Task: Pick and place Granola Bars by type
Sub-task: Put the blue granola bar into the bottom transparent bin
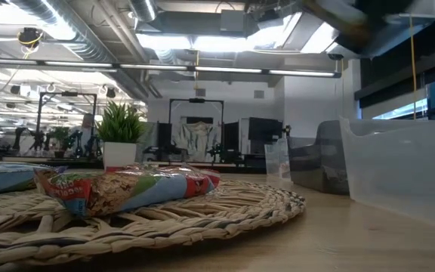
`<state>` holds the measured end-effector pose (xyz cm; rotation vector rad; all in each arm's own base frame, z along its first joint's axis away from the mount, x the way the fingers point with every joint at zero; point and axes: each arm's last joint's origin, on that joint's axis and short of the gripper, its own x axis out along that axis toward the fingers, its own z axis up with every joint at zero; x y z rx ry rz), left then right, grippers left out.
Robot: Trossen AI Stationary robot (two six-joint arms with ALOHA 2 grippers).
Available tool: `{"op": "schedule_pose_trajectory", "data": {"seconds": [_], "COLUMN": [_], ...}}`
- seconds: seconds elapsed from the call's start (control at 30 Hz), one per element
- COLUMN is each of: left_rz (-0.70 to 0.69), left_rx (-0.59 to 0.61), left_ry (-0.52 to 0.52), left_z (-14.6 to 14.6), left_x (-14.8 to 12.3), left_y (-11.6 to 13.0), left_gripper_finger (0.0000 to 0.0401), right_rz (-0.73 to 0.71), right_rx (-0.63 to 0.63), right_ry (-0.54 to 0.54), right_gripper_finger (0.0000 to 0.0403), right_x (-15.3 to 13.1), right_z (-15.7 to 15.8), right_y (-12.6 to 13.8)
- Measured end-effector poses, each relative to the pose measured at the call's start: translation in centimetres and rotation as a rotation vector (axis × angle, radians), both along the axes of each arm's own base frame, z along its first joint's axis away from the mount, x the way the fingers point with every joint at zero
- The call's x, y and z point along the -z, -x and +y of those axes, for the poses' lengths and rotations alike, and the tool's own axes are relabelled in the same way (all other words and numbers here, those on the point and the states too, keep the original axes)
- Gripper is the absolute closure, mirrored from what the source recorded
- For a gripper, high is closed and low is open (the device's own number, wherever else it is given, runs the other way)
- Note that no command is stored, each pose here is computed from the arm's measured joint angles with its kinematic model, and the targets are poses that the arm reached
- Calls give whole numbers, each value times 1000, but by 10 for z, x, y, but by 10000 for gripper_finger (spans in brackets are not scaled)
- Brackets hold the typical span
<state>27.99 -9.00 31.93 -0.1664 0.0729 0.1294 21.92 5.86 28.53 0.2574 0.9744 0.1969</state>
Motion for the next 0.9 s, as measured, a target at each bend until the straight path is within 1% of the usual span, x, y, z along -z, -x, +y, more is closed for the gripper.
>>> {"op": "schedule_pose_trajectory", "data": {"seconds": [0.1,0.2,0.33,0.47,0.57,0.67,0.8,0.9], "left_rz": [5,17,21,38,58,82,156,243], "left_rx": [10,12,6,-3,-30,-42,-44,-59], "left_ry": [-26,-64,-72,-74,-39,12,41,57], "left_z": [-2,-2,0,0,1,1,1,2], "left_x": [0,1,1,3,6,9,17,26], "left_y": [1,1,0,0,1,1,3,6], "left_gripper_finger": [200,199,201,207,210,211,212,210], "right_rz": [184,249,274,320,320,303,295,334], "right_rx": [-15,-52,-82,-72,-82,-72,-44,-12], "right_ry": [8,8,-30,-44,-45,-74,-92,-83], "right_gripper_finger": [288,288,288,288,288,288,288,288], "right_x": [13,19,24,32,37,40,44,53], "right_z": [10,23,40,49,54,60,65,68], "right_y": [11,14,12,9,4,-2,-8,-11]}}
